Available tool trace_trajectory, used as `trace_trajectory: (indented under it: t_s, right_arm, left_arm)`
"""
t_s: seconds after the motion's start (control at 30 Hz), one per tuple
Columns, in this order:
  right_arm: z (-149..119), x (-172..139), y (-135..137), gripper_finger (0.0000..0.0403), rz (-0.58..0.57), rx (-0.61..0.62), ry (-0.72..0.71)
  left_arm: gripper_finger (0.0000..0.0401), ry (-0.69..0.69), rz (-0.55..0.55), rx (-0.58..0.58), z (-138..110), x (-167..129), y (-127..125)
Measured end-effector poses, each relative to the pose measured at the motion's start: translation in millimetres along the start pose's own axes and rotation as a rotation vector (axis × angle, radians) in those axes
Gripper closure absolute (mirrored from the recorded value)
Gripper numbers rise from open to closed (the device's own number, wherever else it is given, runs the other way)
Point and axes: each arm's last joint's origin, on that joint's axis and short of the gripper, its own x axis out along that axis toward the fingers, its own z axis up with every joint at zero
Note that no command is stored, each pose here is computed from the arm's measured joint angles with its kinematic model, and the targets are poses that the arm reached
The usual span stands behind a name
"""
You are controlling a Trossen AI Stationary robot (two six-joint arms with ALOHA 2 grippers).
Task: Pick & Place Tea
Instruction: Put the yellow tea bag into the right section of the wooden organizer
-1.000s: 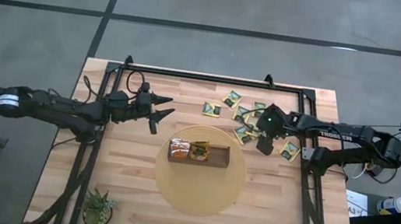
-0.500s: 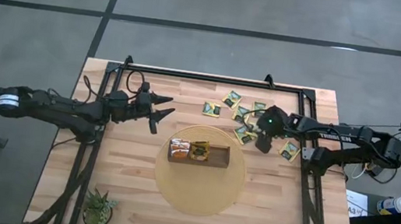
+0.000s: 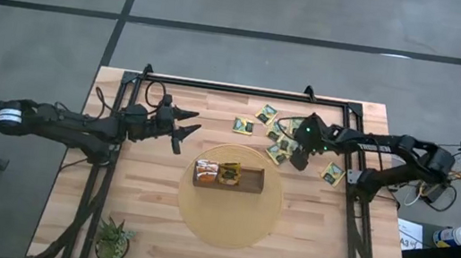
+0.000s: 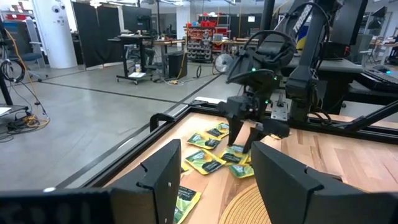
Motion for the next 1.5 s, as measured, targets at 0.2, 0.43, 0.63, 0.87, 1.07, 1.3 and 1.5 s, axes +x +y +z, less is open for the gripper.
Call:
trace_trajectory:
  t_s: [0.2,0.43,0.63,0.87,1.07,1.3,1.5]
  right_arm:
    - [6.4,13.8,0.1,0.0232,0.006,0.004,0.011]
    - [8.6,1.9,1.0,0.0371,0.02,0.082,-0.014]
    - [14.2,-22.3,7.5,0.0372,0.035,0.179,-0.114]
    - [16.2,-50.1,42.4,0.0372,0.056,0.256,-0.265]
    - [9.4,-65.2,79.8,0.0372,0.065,0.333,-0.369]
    - [1.5,-78.1,123.0,0.0372,0.083,0.391,-0.497]
    - [-8.3,-84.2,158.8,0.0372,0.059,0.459,-0.596]
  left_arm:
    - [0.0211,0.0,0.0,0.001,-0.2,-0.2,0.0]
    - [0.0211,0.006,0.0,0.015,-1.8,-0.7,0.1]
    - [0.0211,0.006,0.0,0.014,-1.8,-0.7,0.1]
    - [0.0211,0.012,-0.001,-0.002,-2.9,-1.0,0.0]
    - [0.0211,0.112,0.001,-0.069,-12.7,-1.7,0.0]
    - [0.0211,0.172,-0.011,-0.119,-21.8,-4.7,-3.4]
    - [0.0211,0.16,-0.021,-0.117,-23.7,-8.4,-4.5]
